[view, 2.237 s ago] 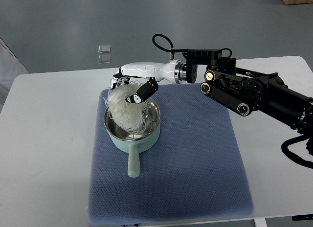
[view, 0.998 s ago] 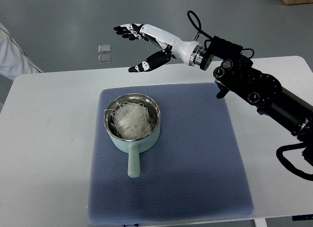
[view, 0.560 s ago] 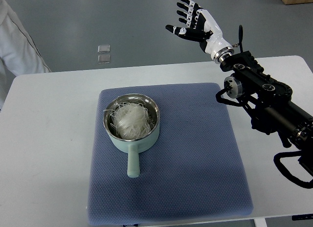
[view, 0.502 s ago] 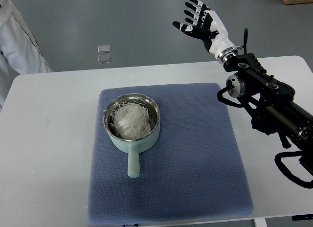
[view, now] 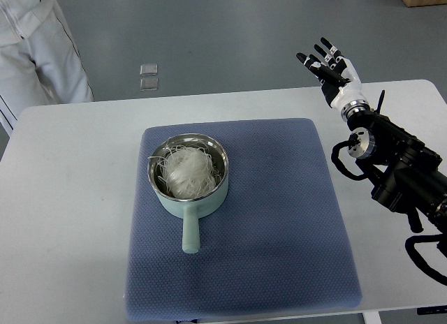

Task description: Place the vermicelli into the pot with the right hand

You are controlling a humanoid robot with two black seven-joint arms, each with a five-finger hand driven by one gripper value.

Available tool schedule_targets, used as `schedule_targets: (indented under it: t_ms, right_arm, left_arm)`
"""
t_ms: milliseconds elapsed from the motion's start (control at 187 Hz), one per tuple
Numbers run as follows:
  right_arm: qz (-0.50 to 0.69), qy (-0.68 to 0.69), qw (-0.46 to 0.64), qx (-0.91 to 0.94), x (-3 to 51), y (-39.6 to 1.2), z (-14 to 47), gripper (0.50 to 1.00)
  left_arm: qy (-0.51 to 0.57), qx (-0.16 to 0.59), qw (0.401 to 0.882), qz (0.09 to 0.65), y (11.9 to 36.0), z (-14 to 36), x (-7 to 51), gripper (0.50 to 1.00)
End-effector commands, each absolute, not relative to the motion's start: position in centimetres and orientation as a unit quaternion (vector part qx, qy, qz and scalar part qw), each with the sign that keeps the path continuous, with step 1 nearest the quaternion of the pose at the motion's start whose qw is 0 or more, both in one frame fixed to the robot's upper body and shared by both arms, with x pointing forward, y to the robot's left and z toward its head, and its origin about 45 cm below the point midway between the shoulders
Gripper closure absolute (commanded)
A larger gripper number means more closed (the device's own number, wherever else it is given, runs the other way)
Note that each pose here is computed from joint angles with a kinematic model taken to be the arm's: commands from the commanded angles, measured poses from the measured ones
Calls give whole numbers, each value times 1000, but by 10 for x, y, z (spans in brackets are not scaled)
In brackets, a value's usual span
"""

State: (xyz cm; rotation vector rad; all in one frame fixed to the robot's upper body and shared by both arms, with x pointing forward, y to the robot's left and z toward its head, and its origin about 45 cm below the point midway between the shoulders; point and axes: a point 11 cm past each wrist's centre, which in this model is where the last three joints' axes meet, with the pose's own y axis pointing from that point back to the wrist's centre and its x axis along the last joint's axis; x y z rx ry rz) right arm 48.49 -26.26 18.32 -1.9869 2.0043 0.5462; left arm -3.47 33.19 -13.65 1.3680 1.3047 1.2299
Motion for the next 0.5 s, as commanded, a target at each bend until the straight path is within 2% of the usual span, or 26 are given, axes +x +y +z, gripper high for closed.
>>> schedule_targets:
  t_ms: [0, 496]
  right_arm:
    - [198, 694, 135, -679, 479, -266, 174, 581]
    - [181, 709, 137, -668, 462, -288, 155, 572]
  left_arm:
    - [523, 548, 429, 492, 332, -137, -35, 500]
    - [523, 548, 429, 492, 332, -137, -35, 500]
